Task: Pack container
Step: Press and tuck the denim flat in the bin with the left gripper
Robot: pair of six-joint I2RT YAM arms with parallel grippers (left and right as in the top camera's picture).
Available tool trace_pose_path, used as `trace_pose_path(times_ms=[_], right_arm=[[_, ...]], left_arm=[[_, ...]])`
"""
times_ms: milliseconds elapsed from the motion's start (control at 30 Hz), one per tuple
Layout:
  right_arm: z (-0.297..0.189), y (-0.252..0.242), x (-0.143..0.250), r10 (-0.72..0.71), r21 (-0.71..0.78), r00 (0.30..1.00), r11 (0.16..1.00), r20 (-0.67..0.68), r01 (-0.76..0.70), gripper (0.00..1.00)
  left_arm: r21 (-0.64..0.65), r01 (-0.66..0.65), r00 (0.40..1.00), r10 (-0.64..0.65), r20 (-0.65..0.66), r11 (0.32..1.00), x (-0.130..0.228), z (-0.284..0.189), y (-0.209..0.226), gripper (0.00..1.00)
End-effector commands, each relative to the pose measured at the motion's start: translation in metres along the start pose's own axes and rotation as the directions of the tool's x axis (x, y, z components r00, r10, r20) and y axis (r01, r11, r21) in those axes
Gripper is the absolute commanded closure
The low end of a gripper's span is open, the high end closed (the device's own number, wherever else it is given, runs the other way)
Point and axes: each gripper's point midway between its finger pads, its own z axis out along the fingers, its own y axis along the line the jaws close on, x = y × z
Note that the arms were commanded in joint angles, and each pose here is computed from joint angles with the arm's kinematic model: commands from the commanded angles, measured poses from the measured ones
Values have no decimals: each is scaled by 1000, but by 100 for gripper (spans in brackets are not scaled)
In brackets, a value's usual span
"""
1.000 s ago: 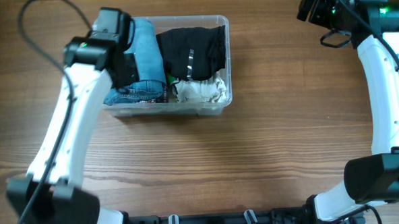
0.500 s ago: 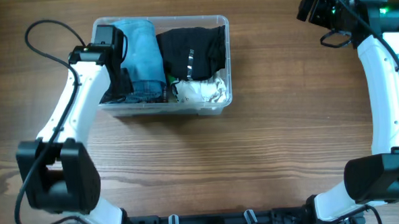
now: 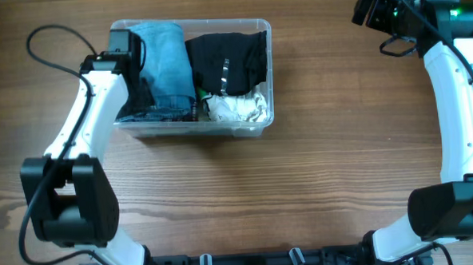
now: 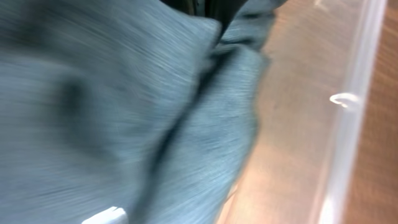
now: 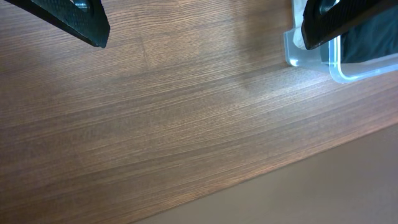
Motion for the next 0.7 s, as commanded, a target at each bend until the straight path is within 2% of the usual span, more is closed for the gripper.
trace_pose_path(times_ms=[0,100,167,433,467,500,667], right_arm=[[-2,3,-3,13,-12,1000,1000,9,-12,0],[-2,3,-3,13,-12,1000,1000,9,-12,0],[-2,3,-3,13,-12,1000,1000,9,-12,0],[-2,3,-3,13,-12,1000,1000,9,-12,0],[-2,3,-3,13,-12,1000,1000,9,-12,0],[-2,3,-3,13,-12,1000,1000,9,-12,0],[-2,3,-3,13,-12,1000,1000,9,-12,0]], left_arm=[[113,-47,979,23,201,992,-26,-70,-37,83],[148,-118,956,72,286,982,-24,-102,-54,62],[160,-123,949,69,307,979,-24,-113,-55,57],[184,-116,934,44,354,976,-28,-129,-53,61],[210,-109,915,15,403,972,-41,-136,-58,62],[239,-128,868,-8,497,963,-64,-149,-67,65],[247,-131,726,-77,683,960,-124,-167,-81,64]])
